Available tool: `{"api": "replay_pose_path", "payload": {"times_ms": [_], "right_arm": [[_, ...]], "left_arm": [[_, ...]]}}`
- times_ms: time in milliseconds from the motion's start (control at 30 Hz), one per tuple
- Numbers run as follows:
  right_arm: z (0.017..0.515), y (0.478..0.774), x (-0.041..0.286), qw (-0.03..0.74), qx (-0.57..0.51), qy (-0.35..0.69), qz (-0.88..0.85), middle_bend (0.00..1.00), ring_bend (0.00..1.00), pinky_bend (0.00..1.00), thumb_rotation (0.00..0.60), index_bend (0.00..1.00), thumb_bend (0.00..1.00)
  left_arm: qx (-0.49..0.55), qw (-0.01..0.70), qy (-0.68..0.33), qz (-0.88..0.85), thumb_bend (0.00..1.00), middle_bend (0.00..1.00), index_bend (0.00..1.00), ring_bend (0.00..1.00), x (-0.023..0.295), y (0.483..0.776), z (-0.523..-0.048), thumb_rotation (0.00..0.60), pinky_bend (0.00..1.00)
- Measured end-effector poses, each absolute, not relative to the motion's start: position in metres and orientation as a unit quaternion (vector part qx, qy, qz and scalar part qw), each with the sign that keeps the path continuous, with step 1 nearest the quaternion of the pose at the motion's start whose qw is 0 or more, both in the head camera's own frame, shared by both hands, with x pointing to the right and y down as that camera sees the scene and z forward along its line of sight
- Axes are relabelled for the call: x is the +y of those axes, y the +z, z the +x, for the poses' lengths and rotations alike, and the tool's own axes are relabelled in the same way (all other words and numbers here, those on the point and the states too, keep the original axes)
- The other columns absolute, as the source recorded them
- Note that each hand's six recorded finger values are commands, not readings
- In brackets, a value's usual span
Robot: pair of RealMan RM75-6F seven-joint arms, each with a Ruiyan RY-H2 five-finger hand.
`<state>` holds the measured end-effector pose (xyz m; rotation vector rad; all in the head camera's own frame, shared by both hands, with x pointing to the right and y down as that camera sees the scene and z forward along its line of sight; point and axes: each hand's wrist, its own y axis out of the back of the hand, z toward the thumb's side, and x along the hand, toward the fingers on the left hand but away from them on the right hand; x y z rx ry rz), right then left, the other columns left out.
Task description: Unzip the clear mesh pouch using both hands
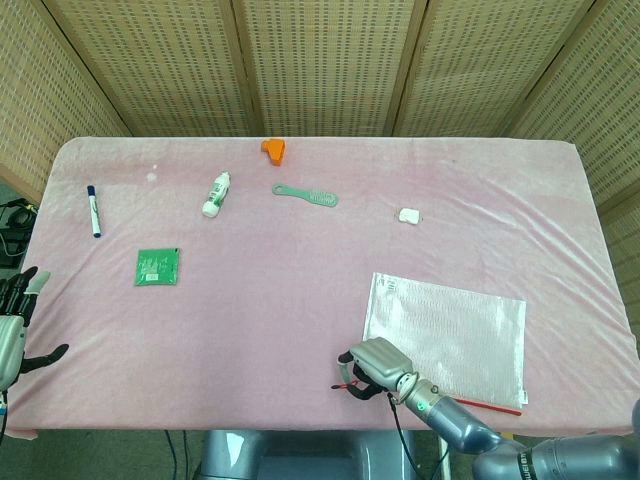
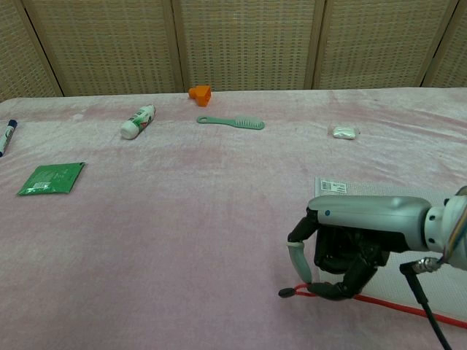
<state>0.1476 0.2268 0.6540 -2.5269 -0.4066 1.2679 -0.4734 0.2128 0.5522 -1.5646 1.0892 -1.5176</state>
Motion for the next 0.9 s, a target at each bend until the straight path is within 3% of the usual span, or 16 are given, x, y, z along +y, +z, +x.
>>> {"api": "replay_pose_path", "payload": {"times_ms": [900], "right_arm": [[0.129,0.558,0.130,-0.001,-0.245,0.316,-0.917,1.00,0.94,1.00,0.600,0.82,0.85]], "left_arm": [[0.428,0.332,-0.576,-0.612,0.00,0.00,0.00,0.00,0.211,0.548,-0.476,0.600,0.00]]}}
